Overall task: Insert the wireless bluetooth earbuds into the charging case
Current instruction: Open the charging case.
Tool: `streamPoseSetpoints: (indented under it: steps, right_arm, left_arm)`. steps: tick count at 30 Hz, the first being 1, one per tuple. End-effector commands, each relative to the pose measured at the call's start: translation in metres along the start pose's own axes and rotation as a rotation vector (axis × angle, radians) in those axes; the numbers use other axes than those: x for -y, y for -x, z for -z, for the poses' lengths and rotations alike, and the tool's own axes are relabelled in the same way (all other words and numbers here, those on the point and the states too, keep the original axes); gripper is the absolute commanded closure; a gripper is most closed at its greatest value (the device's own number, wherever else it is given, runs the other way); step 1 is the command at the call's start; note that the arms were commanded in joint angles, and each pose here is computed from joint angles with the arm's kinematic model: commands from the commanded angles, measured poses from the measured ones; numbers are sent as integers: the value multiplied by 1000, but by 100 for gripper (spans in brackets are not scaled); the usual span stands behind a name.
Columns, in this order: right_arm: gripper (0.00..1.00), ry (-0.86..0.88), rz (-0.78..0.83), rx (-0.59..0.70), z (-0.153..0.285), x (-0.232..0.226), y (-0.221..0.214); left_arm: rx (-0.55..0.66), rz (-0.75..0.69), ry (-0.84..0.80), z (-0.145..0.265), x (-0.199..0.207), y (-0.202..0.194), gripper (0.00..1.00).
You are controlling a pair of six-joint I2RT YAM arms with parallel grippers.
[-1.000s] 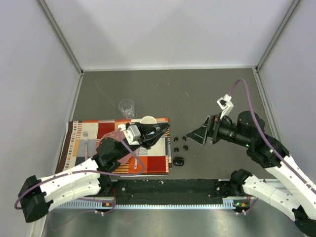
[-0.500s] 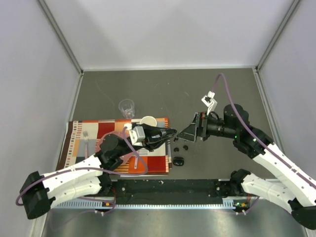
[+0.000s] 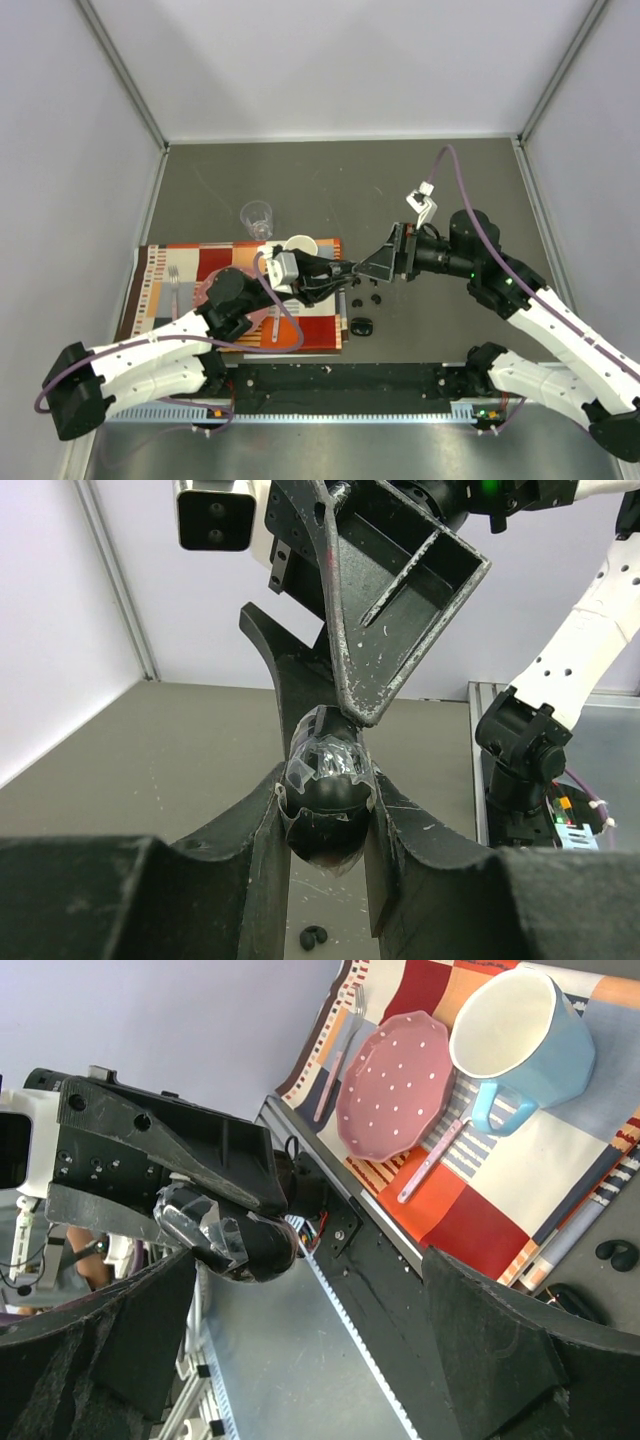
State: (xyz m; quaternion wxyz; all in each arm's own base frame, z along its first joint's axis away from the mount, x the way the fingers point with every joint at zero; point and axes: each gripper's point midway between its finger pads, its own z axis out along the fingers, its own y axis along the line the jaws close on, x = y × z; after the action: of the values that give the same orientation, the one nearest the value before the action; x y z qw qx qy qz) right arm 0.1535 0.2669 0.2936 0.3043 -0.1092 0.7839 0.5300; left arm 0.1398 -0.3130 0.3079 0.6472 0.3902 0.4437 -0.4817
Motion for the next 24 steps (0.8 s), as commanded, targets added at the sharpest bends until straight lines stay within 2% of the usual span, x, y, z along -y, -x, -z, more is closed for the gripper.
streamPoseSetpoints:
  steps: [1, 19, 24]
  right_arm:
    - [7, 24, 30, 51, 2, -4, 8]
    - [15, -35, 6, 48, -8, 12, 7]
    - [18, -7, 31, 19, -10, 4, 5]
  left_arm:
    - [155, -51, -14, -3, 4, 49, 100]
    - [197, -49, -54, -9, 9, 63, 100]
    - [196, -35, -33, -10, 6, 61, 100]
